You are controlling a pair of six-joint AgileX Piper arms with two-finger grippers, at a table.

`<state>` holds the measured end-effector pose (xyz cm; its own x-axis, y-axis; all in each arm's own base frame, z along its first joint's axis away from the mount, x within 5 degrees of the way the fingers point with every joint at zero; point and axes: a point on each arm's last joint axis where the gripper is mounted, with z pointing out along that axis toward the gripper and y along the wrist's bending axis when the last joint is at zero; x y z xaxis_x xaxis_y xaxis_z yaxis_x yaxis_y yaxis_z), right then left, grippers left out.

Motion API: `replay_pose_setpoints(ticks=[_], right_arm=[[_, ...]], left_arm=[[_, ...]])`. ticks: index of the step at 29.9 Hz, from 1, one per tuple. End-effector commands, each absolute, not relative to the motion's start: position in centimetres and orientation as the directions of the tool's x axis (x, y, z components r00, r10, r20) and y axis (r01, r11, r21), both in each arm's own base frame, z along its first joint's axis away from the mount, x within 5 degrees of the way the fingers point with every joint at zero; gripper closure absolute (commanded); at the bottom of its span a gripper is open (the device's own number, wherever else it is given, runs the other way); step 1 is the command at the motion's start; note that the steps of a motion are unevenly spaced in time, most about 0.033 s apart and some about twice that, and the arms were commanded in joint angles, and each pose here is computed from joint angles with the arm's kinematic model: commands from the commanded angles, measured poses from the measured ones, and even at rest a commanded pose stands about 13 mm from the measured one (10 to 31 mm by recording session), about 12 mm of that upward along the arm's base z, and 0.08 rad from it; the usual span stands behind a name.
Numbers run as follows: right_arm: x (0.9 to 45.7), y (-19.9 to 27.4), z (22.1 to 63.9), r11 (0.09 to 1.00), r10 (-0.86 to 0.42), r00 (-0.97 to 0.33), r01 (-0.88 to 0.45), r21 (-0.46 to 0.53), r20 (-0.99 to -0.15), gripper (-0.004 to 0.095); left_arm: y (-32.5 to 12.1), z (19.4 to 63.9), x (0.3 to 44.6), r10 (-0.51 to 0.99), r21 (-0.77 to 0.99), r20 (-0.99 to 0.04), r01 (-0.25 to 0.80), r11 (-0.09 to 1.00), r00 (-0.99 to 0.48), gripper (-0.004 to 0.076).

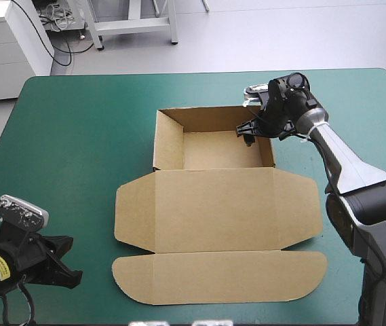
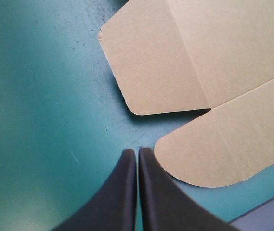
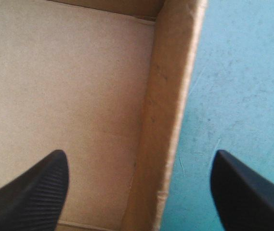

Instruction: Fold the box

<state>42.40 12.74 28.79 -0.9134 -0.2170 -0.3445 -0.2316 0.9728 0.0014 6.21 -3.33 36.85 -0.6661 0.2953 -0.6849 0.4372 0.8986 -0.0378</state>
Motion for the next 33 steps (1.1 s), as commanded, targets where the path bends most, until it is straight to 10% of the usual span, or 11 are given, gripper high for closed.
replay_pose_setpoints(ticks=[1, 4, 19, 33], right_arm=[[42.0, 12.2, 31.9, 0.973, -0.209, -0.875, -0.232, 0.0, -0.438, 0.0509], [42.1, 11.8, 31.8, 0.975, -0.185, -0.883, -0.219, 0.03, -0.432, 0.0917], [40.7, 8.7, 36.6, 0.978, -0.186, -0.823, -0.209, -0.018, -0.536, 0.091], [33.8, -11.0, 45.2, 0.932, 0.078, -0.716, 0.3, -0.204, -0.694, 0.0929]], left_arm=[[-3.5, 37.7, 6.5, 0.276, -0.042, -0.729, 0.443, 0.896, -0.626, 0.0731], [-3.6, 37.7, 6.4, 0.274, -0.047, -0.729, 0.445, 0.894, -0.627, 0.0731], [-3.5, 37.7, 6.4, 0.275, -0.047, -0.726, 0.445, 0.894, -0.63, 0.0731], [-3.5, 37.7, 6.4, 0.276, -0.046, -0.726, 0.445, 0.894, -0.63, 0.0731]])
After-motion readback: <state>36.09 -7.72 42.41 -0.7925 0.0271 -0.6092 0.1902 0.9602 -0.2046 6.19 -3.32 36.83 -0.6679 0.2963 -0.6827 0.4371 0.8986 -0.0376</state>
